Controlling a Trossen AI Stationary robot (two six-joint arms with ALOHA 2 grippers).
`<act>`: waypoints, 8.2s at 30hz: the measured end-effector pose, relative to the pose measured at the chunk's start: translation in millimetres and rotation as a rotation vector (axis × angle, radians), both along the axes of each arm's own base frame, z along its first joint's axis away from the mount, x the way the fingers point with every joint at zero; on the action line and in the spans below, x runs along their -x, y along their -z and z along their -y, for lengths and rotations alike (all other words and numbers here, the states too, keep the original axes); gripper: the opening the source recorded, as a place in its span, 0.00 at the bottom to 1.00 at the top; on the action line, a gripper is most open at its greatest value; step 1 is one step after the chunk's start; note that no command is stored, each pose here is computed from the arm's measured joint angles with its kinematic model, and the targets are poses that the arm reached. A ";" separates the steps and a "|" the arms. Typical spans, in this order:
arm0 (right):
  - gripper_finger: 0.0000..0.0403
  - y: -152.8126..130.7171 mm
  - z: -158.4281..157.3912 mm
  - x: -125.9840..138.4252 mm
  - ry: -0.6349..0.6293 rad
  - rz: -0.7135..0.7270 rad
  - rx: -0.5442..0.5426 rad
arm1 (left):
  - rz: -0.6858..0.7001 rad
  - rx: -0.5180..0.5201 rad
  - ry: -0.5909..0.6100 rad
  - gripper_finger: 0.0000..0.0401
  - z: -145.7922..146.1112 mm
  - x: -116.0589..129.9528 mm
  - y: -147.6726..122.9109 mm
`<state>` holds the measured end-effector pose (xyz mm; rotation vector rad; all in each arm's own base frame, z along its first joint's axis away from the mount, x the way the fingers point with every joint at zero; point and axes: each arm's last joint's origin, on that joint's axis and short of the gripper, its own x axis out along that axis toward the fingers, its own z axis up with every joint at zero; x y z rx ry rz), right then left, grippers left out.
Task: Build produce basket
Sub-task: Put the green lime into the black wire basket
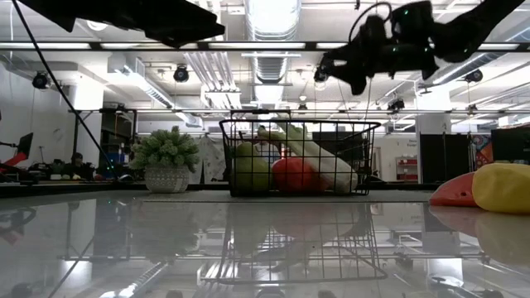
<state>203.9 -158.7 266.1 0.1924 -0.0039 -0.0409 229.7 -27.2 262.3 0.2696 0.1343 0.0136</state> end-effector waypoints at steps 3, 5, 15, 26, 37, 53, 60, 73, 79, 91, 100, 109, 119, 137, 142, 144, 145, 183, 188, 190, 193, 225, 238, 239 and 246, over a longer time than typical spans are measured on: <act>0.53 -6.8 -18.6 -4.0 -0.088 0.007 0.017 | -0.008 0.109 -0.015 0.60 0.2 -0.8 4.3; 0.53 -10.3 -33.8 -8.3 -0.149 0.008 0.044 | -0.042 0.178 -0.024 0.60 1.6 -2.2 13.6; 0.53 -13.0 -105.9 -26.5 -0.386 -0.007 0.175 | -0.268 0.501 -0.037 0.60 31.9 -17.5 43.4; 0.53 -7.1 -139.3 -33.0 -0.454 -0.040 0.264 | -1.124 0.535 -0.364 0.60 55.7 14.5 50.8; 0.53 -4.3 -141.6 -33.1 -0.466 -0.059 0.261 | -1.572 0.283 -0.332 0.60 74.2 71.5 29.6; 0.53 5.3 -141.9 -31.1 -0.470 -0.089 0.238 | -1.643 0.187 -0.285 0.60 92.9 100.1 45.7; 0.53 5.6 -141.9 -31.0 -0.471 -0.088 0.241 | -1.670 0.196 -0.203 0.60 95.8 99.1 41.5; 0.53 5.4 -141.9 -31.0 -0.470 -0.087 0.235 | -1.596 0.229 -0.140 0.89 100.7 92.9 44.4; 0.53 6.9 -142.0 -30.7 -0.470 -0.092 0.223 | -1.595 0.259 -0.190 0.95 100.8 92.7 45.8; 0.53 13.6 -142.3 -29.0 -0.472 -0.110 0.214 | -1.660 0.149 -0.206 0.95 88.9 105.5 76.1; 0.53 14.5 -142.3 -28.8 -0.472 -0.114 0.203 | -1.626 0.120 -0.106 0.75 94.2 99.1 82.8; 0.53 16.1 -142.3 -28.4 -0.474 -0.115 0.220 | -1.504 0.081 -0.132 0.62 99.1 87.9 69.7; 0.53 27.9 -140.3 -43.6 -0.468 -0.066 0.258 | -0.878 -0.003 -0.331 0.61 90.2 47.9 -12.7; 0.53 39.4 -147.8 -66.7 -0.423 0.023 0.337 | -0.114 0.117 -0.302 0.61 51.7 -7.7 -27.6; 0.53 41.3 -150.4 -68.1 -0.363 -0.003 0.329 | -0.044 0.181 -0.305 0.61 37.2 -21.8 -3.4; 0.53 41.6 -149.9 -68.5 -0.336 -0.011 0.303 | -0.040 0.186 -0.315 0.61 33.7 -27.3 5.7; 0.53 42.1 -149.7 -68.5 -0.332 -0.020 0.294 | -0.041 0.186 -0.321 0.61 32.5 -30.8 9.1; 0.82 19.5 -148.6 -76.2 -0.159 -0.069 0.357 | 0.160 0.288 -0.275 0.61 14.4 -59.1 -7.0; 0.81 14.9 -150.1 -82.2 -0.163 -0.055 0.379 | 0.186 0.296 -0.275 0.61 15.0 -67.6 -0.4; 0.81 15.8 -149.9 -85.0 -0.163 -0.062 0.386 | 0.202 0.302 -0.273 0.61 15.5 -71.5 2.1; 0.81 18.2 -150.1 -89.9 -0.167 -0.077 0.400 | 0.220 0.308 -0.272 0.61 16.3 -76.6 6.0; 0.65 19.6 -150.7 -90.5 -0.177 -0.098 0.348 | 0.248 0.315 -0.258 0.77 16.3 -79.0 8.4; 0.65 24.2 -151.2 -88.8 -0.187 -0.157 0.310 | 0.214 0.290 -0.162 0.87 12.0 -78.1 12.9; 0.65 24.4 -151.1 -88.4 -0.183 -0.164 0.295 | 0.210 0.268 -0.161 0.88 12.0 -77.5 12.5; 0.65 18.2 -150.4 -86.0 -0.167 -0.270 0.224 | 0.207 0.116 -0.164 0.90 10.1 -69.3 1.3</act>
